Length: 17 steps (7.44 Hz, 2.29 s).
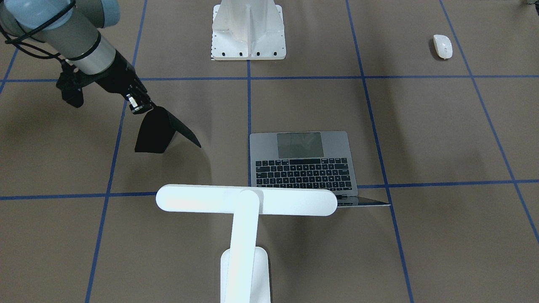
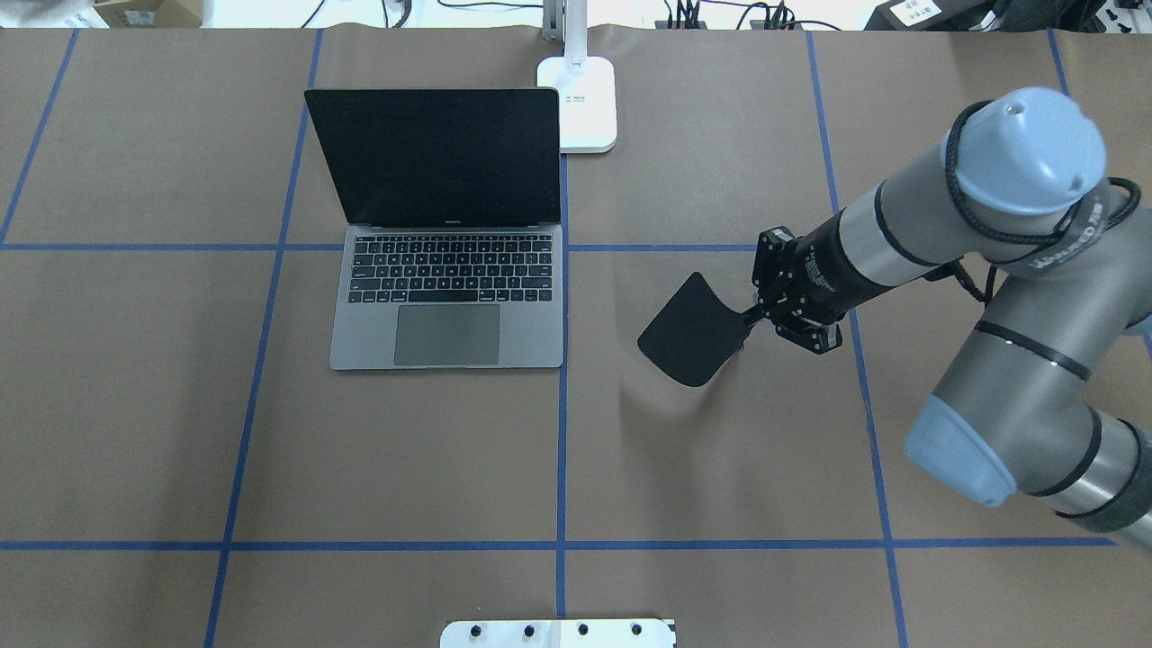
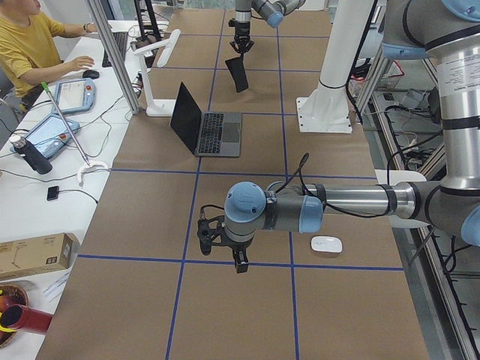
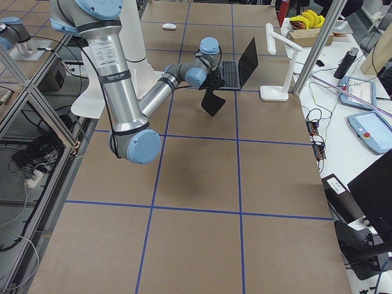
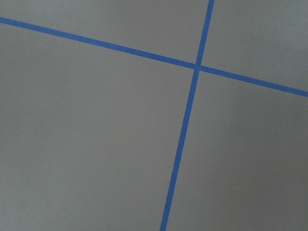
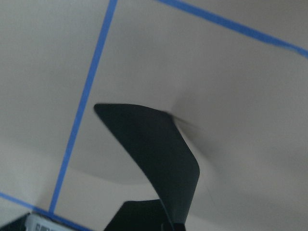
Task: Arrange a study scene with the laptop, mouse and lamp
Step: 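Carry the dark grey mouse pad with the right gripper beside the laptop, then lower the mouse pad flat onto the table with the right gripper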
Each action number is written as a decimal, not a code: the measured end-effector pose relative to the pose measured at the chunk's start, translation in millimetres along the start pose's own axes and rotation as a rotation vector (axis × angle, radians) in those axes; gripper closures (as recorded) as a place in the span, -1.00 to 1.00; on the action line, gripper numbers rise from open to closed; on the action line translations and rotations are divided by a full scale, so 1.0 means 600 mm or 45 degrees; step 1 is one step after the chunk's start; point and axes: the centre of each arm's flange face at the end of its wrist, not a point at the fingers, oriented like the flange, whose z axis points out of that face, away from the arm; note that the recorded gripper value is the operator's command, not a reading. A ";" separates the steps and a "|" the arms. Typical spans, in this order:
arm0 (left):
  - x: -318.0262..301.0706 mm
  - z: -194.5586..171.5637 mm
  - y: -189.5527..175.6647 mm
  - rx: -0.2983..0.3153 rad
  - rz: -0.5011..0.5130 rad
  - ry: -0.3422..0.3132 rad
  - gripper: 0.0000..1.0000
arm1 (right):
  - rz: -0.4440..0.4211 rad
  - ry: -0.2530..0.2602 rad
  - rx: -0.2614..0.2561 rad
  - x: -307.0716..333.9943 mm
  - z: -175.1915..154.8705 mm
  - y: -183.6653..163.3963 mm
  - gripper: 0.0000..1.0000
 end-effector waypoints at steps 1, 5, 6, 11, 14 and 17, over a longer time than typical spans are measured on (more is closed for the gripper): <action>0.000 0.000 -0.001 0.000 -0.003 0.000 -1.00 | -0.012 -0.003 0.040 -0.019 0.043 0.025 1.00; 0.002 0.001 -0.004 -0.002 -0.008 0.005 -1.00 | 0.030 -0.048 0.222 -0.152 0.148 0.026 1.00; 0.002 0.002 -0.004 -0.003 -0.009 0.006 -1.00 | 0.049 -0.056 0.248 -0.188 0.156 0.020 1.00; 0.000 0.003 -0.003 -0.007 -0.012 0.009 -1.00 | 0.109 -0.065 0.332 -0.302 0.209 0.046 1.00; -0.001 0.004 -0.003 -0.009 -0.015 0.008 -1.00 | 0.148 -0.050 0.352 -0.317 0.230 0.038 1.00; -0.004 0.007 -0.002 -0.012 -0.018 0.007 -1.00 | 0.190 -0.048 0.371 -0.321 0.232 0.020 0.17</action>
